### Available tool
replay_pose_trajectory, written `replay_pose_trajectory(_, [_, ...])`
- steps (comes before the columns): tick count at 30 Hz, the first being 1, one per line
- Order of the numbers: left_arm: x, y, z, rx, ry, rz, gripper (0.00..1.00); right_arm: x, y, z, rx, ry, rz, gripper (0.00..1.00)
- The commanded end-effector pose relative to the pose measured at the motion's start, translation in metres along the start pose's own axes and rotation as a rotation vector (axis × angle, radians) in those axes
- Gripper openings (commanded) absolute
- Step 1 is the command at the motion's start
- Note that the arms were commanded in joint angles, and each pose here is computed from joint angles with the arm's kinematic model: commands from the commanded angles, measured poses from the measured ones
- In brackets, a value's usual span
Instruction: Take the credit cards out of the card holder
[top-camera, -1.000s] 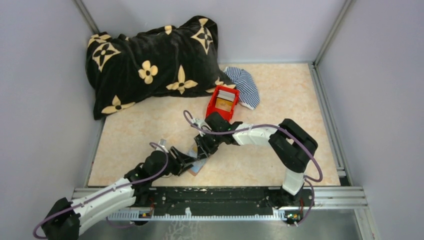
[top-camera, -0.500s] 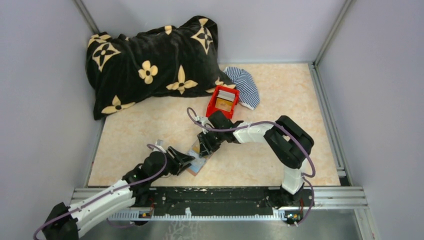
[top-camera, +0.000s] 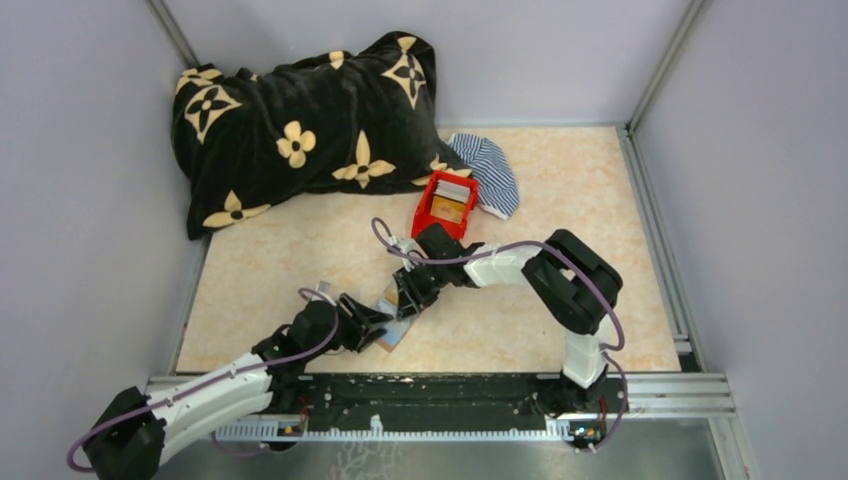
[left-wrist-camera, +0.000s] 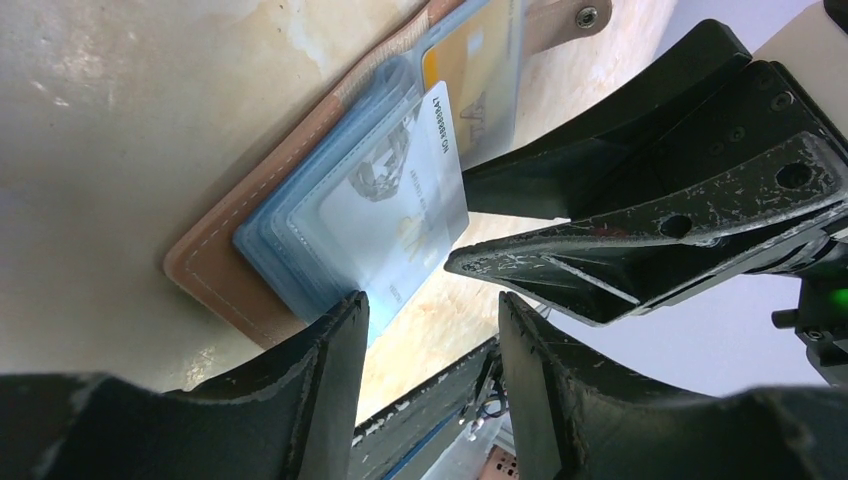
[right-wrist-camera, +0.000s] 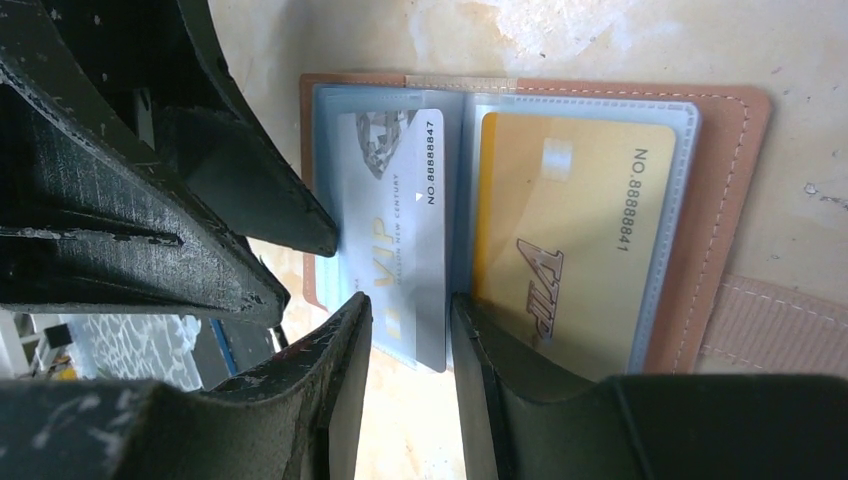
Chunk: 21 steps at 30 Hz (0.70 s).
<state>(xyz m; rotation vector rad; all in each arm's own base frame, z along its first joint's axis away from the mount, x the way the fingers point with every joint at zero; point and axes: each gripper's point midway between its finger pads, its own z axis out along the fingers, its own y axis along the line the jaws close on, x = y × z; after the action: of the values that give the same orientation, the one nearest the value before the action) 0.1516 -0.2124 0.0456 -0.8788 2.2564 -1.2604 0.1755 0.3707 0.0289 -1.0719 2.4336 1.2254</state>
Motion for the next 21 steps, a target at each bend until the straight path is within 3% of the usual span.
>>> replay_pose_trajectory(1, [-0.0014, 0.0497, 0.0009, -0.090, -0.018, -0.028, 0.57, 0.0009, -0.0004, 0.0051, -0.016, 0.004, -0.017, 0.33])
replay_pose_trajectory(4, [-0.0018, 0.0508, 0.0004, -0.089, -0.020, -0.031, 0.57, 0.0007, -0.0004, 0.0062, -0.018, 0.006, -0.015, 0.21])
replay_pose_trajectory(7, [-0.0027, 0.0492, 0.0001, -0.083, -0.025, -0.032, 0.57, -0.0023, 0.0002, 0.0056, -0.018, -0.001, -0.017, 0.00])
replay_pose_trajectory(16, [-0.0026, 0.0533, -0.0012, -0.094, -0.025, -0.033, 0.57, -0.0045, 0.0061, 0.0050, -0.048, -0.018, 0.004, 0.00])
replay_pose_trajectory(19, [-0.0016, 0.0534, -0.0018, -0.092, -0.020, -0.036, 0.57, -0.0052, 0.0026, 0.0039, -0.034, -0.030, 0.013, 0.26])
replay_pose_trajectory(21, [-0.0020, 0.0543, -0.0021, -0.095, -0.022, -0.037, 0.57, -0.0051, 0.0020, 0.0029, -0.043, -0.032, 0.018, 0.30])
